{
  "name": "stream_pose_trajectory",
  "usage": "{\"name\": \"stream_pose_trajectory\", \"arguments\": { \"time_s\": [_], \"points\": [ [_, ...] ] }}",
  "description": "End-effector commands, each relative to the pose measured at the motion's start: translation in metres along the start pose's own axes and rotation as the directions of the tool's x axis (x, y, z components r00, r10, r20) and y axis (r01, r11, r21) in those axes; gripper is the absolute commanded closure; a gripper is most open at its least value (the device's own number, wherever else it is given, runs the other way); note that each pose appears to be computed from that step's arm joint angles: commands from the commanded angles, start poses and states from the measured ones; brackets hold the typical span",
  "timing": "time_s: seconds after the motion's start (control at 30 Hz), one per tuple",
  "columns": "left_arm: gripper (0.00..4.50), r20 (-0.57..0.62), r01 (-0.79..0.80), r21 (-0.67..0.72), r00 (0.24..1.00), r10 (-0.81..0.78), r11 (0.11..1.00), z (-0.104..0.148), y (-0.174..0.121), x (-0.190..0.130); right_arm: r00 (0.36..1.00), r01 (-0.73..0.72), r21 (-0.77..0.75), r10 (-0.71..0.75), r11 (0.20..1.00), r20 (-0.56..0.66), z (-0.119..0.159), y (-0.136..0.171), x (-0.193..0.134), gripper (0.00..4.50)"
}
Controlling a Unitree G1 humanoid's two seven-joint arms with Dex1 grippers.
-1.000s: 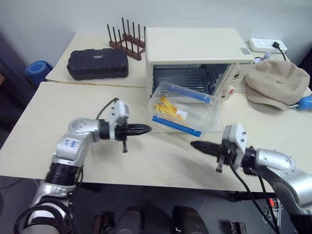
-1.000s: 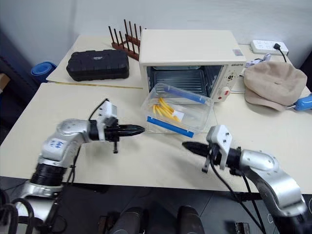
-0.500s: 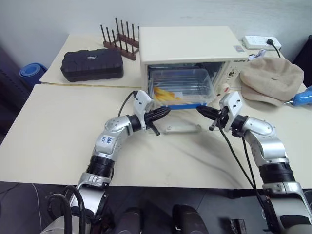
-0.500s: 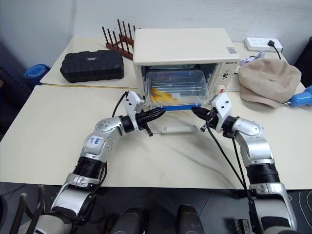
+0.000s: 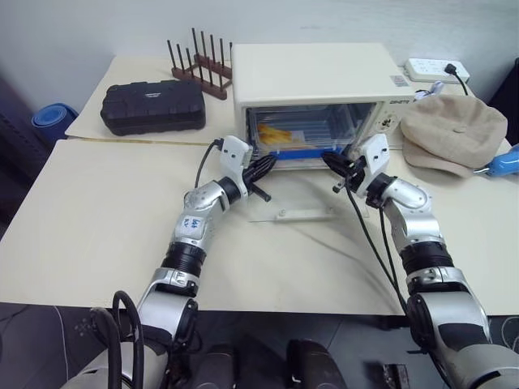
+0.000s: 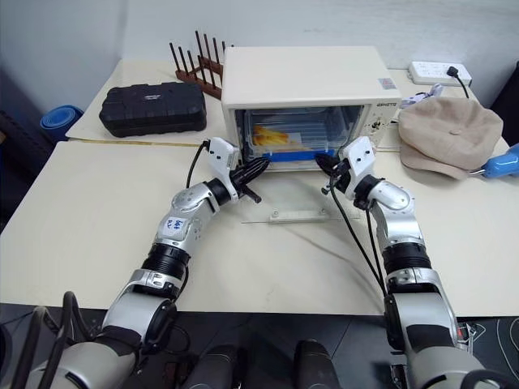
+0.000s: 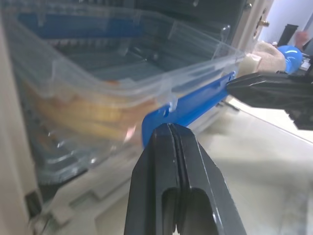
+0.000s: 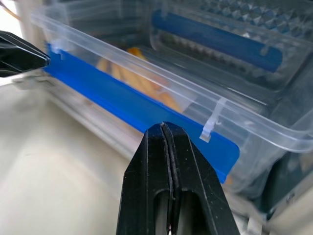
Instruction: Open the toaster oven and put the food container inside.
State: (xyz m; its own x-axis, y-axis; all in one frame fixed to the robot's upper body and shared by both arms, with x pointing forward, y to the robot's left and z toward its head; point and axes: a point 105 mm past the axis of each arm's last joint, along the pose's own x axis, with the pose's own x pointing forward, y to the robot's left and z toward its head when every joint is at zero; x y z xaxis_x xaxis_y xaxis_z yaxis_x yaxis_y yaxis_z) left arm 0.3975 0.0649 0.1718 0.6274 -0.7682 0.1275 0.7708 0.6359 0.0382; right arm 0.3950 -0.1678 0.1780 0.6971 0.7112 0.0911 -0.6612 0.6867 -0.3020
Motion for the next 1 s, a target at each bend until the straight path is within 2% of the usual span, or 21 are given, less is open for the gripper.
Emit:
{"name": "stream_pose_trajectory", "arguments": {
  "time_s": [0.03,0.1,0.23,0.33,0.4,0.57,0.67,0.77,0.87,1.0],
  "points": [
    [3.38,0.048,0.171,0.058,0.984,-0.174,0.984,0.035,-0.006,-0.056,0.997,-0.054,-0.046,0.056,0.997,0.048,0.03,-0.008,-0.052,4.5],
    [2.78,-0.002,0.242,0.063,0.97,-0.242,0.968,0.039,-0.008,-0.09,0.997,-0.071,-0.039,0.071,0.997,-0.021,0.023,-0.01,-0.083,4.5],
    [1.54,-0.122,0.41,0.074,0.909,-0.4,0.909,0.041,-0.021,-0.148,0.96,-0.093,-0.03,0.082,0.995,-0.269,-0.019,-0.018,-0.139,4.5],
    [0.58,-0.131,0.439,0.08,0.895,-0.427,0.895,0.045,-0.025,-0.159,0.938,-0.071,-0.002,0.066,0.997,-0.341,-0.042,-0.022,-0.149,4.5],
    [0.03,-0.083,0.421,0.103,0.906,-0.414,0.901,0.054,-0.025,-0.157,0.934,-0.079,0.019,0.081,0.997,-0.348,-0.056,-0.02,-0.143,4.5],
    [0.03,0.036,0.372,0.133,0.925,-0.379,0.919,0.066,-0.026,-0.151,0.965,-0.126,0.042,0.132,0.991,-0.225,-0.058,-0.008,-0.104,4.5],
    [0.03,0.037,0.359,0.124,0.93,-0.366,0.925,0.061,-0.028,-0.152,0.981,-0.143,0.055,0.149,0.988,-0.127,-0.047,-0.003,-0.085,4.5],
    [0.03,0.065,0.326,0.103,0.941,-0.333,0.94,0.06,-0.028,-0.151,0.987,-0.157,-0.014,0.157,0.987,-0.02,-0.03,0.001,-0.067,4.5],
    [0.03,0.137,0.25,0.086,0.956,-0.26,0.964,0.065,-0.024,-0.147,0.988,-0.111,-0.005,0.11,0.994,0.105,-0.01,-0.002,-0.053,4.5],
    [0.03,0.251,0.061,0.068,0.965,-0.076,0.996,0.078,-0.004,-0.144,0.951,0.041,0.059,-0.057,0.997,0.303,0.027,-0.02,-0.043,4.5]
  ]
}}
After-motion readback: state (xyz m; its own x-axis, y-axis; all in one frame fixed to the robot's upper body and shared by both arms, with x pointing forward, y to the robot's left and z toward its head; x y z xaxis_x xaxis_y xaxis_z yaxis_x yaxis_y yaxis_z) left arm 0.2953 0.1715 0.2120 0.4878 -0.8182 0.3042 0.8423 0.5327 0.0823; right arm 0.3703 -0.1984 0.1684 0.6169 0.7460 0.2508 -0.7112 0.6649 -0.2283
